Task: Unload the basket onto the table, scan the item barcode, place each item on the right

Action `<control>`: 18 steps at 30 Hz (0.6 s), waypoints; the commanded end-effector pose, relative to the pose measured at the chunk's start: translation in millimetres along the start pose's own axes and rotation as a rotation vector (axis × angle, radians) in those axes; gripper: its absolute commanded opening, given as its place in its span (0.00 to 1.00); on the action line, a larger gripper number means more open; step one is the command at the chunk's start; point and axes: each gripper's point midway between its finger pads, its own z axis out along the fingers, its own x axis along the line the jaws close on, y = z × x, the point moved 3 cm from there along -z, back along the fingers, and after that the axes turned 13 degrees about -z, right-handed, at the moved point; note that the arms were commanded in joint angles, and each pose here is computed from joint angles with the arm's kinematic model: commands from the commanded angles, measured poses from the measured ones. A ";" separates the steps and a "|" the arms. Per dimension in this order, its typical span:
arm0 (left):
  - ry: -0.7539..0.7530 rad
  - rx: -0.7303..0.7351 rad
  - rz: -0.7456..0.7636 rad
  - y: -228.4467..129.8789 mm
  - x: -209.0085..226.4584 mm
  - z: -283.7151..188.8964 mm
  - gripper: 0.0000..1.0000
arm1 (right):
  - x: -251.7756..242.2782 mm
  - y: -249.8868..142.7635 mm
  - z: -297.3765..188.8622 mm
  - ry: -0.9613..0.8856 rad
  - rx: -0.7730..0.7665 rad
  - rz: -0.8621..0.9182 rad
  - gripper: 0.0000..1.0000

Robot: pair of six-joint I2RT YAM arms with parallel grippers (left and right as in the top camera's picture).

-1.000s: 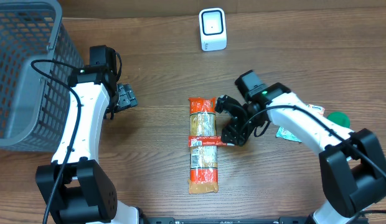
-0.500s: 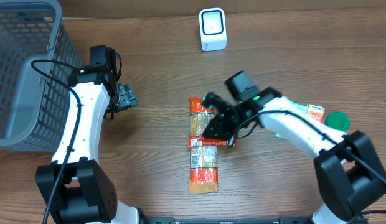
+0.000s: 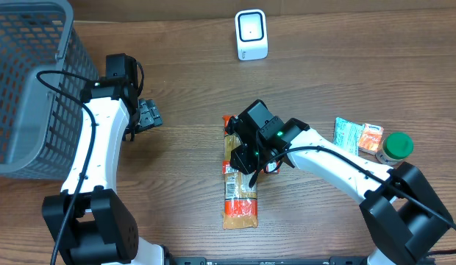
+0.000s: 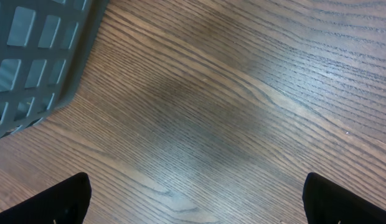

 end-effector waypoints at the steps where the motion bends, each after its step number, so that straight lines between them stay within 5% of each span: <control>1: -0.015 -0.035 0.016 6.3 0.1 -11.1 1.00 | -0.8 4.7 -0.9 -0.062 -0.001 0.004 0.37; 18: -0.015 -0.035 0.016 6.3 0.1 -11.1 1.00 | 13.6 -7.4 11.8 -0.106 0.026 0.192 0.37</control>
